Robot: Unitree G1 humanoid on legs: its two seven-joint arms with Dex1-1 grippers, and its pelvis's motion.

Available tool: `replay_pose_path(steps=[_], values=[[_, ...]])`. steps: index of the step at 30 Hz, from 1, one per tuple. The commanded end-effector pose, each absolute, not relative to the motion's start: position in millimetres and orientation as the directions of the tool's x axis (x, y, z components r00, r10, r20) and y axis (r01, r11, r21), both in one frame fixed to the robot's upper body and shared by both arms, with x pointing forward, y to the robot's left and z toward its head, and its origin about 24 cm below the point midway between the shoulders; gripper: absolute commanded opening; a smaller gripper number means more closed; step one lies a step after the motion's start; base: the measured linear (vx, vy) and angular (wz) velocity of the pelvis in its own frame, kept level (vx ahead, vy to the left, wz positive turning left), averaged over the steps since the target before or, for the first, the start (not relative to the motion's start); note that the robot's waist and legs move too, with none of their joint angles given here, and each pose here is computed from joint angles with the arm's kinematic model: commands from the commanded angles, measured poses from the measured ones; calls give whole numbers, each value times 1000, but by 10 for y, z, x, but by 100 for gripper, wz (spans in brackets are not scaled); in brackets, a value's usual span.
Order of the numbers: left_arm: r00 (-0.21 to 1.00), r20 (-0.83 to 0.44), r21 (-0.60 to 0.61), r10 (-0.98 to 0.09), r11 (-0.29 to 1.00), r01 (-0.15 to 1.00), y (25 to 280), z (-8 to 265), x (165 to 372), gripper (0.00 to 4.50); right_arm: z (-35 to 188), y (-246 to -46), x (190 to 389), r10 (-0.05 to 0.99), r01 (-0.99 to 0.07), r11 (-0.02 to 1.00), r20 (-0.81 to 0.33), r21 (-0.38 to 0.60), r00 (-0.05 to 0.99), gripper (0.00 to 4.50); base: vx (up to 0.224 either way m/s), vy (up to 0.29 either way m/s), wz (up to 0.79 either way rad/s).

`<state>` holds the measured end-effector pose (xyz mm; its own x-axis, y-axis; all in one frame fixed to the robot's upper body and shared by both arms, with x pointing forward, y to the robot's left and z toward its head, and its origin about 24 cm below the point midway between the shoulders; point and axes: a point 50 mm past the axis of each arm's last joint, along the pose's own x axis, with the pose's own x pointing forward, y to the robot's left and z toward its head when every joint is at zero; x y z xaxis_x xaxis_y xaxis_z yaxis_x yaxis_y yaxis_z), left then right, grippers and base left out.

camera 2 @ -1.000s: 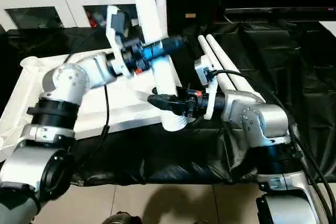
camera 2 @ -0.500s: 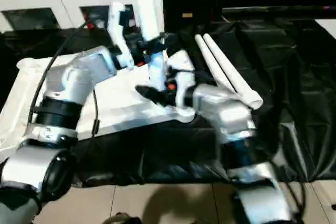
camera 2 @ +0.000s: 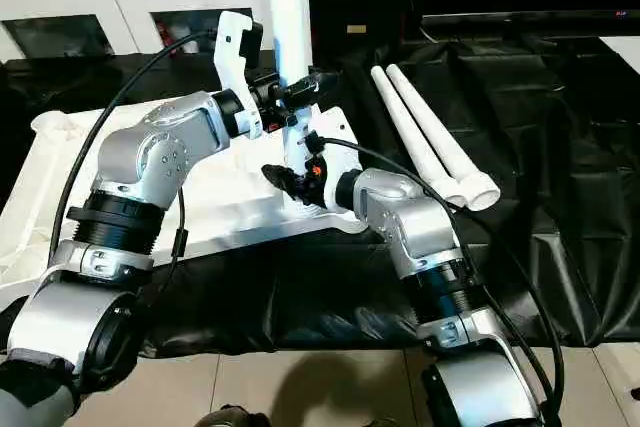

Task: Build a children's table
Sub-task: Insert table leg to table base

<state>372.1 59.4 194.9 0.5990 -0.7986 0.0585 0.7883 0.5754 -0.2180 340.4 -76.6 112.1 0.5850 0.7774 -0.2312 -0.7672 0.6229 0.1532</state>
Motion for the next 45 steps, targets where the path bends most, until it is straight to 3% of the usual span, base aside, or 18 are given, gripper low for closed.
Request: replay_pose_path(steps=[1, 3, 6, 8, 13, 21, 26, 28, 37, 39, 45], values=[[607, 93, -212, -790, 580, 787, 637, 1987, 3718, 251, 1265, -712, 3365, 842, -824, 540, -138, 175, 522, 196, 0, 0, 0], [604, 101, -224, -790, 574, 788, 642, 1989, 3718, 254, 1271, -719, 3359, 847, -829, 531, -132, 176, 515, 196, 0, 0, 0], [578, 114, -272, -808, 535, 800, 708, 1982, 3731, 292, 1341, -769, 3298, 892, -875, 452, -81, 173, 445, 195, 0, 0, 0], [535, 132, -329, -835, 472, 818, 775, 1973, 3721, 299, 1420, -826, 3218, 933, -916, 359, -31, 177, 359, 195, 0, 0, 0], [502, 109, -338, -858, 443, 830, 850, 1920, 3706, 299, 1475, -901, 3123, 965, -950, 262, -21, 172, 263, 195, 0, 0, 0], [583, 106, -332, -806, 524, 785, 850, 1911, 3766, 237, 1476, -959, 3131, 950, -939, 311, -71, 146, 304, 195, 0, 0, 0], [548, 150, -338, -823, 478, 811, 834, 1925, 3746, 212, 1475, -952, 3156, 934, -921, 357, -80, 155, 348, 195, 0, 0, 0], [503, 171, -339, -847, 429, 837, 836, 1924, 3722, 192, 1470, -978, 3170, 937, -920, 350, -76, 178, 342, 265, 0, 0, 0], [211, 203, -273, -956, 152, 950, 822, 2010, 3576, 184, 1489, -1215, 3135, 976, -957, 209, -111, 200, 190, 326, 0, 0, 0], [200, 210, -276, -957, 138, 951, 819, 2027, 3576, 184, 1492, -1237, 3151, 974, -958, 211, -121, 194, 190, 347, 0, 0, 0], [107, 237, -276, -966, 39, 960, 747, 2055, 3523, 183, 1480, -1283, 3176, 978, -962, 164, -165, 218, 129, 351, 0, 0, 0]])
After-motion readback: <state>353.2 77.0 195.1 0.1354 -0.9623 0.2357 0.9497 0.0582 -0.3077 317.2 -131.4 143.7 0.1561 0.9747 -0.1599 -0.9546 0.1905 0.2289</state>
